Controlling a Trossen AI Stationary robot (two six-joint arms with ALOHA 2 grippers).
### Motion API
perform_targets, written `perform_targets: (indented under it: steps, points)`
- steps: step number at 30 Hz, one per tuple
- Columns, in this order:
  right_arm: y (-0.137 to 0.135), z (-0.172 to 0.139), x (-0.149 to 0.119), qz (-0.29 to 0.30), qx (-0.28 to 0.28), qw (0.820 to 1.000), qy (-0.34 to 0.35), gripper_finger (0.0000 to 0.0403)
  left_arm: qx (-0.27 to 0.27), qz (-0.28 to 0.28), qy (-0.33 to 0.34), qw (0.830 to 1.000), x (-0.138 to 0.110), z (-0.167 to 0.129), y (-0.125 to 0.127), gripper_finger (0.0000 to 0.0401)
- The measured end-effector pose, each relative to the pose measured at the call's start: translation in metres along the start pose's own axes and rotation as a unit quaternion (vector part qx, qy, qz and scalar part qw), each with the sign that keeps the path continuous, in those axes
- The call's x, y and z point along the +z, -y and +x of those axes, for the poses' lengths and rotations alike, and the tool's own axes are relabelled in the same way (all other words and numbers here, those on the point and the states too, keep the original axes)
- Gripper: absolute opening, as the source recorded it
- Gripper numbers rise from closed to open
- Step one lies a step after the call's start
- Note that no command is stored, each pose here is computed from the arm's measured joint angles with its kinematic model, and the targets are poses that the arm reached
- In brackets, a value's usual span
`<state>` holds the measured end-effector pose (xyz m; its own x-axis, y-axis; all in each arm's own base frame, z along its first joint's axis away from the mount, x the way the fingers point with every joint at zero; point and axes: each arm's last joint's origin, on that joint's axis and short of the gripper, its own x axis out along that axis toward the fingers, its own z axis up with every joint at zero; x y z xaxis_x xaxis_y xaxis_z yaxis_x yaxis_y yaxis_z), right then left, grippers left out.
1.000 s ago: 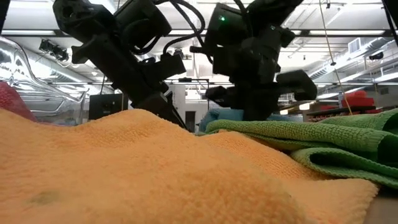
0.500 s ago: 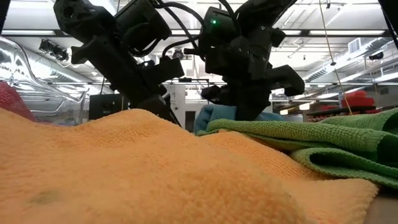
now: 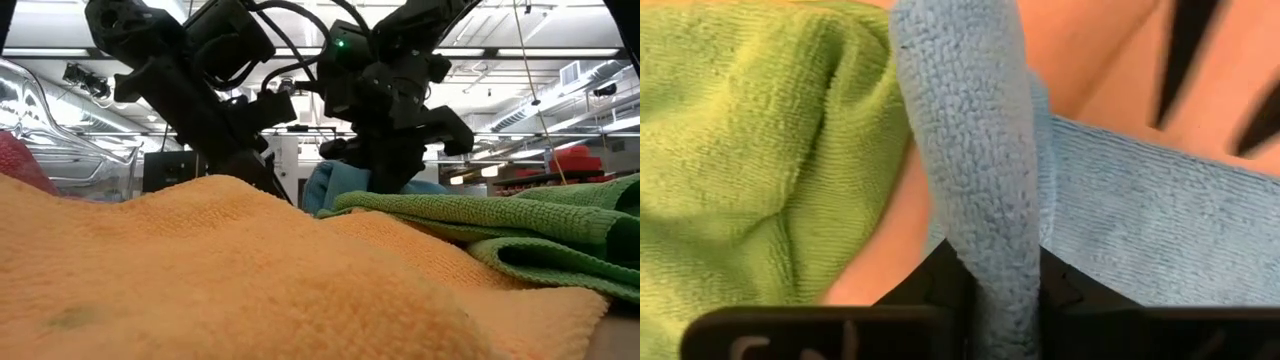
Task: Fold microfiber towels
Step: Fold the bottom blue microfiber cloth
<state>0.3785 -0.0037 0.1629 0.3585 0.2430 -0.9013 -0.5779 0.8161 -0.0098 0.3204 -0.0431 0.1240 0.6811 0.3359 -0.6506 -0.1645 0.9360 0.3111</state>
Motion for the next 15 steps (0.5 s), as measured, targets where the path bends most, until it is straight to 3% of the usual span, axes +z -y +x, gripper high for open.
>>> perform_targets:
  steps: [9, 15]
  points:
    - [0.0069, -0.0021, -0.004, 0.023, -0.006, 1.0, 0.002, 0.0105, -0.088, -0.006, 0.024, 0.996, 0.0051, -0.0006, 0.0053, 0.0127]
    - [0.0074, -0.0019, -0.0029, 0.031, -0.009, 0.999, 0.007, 0.0128, -0.095, -0.002, 0.025, 0.995, 0.0048, 0.0001, 0.0059, 0.0118]
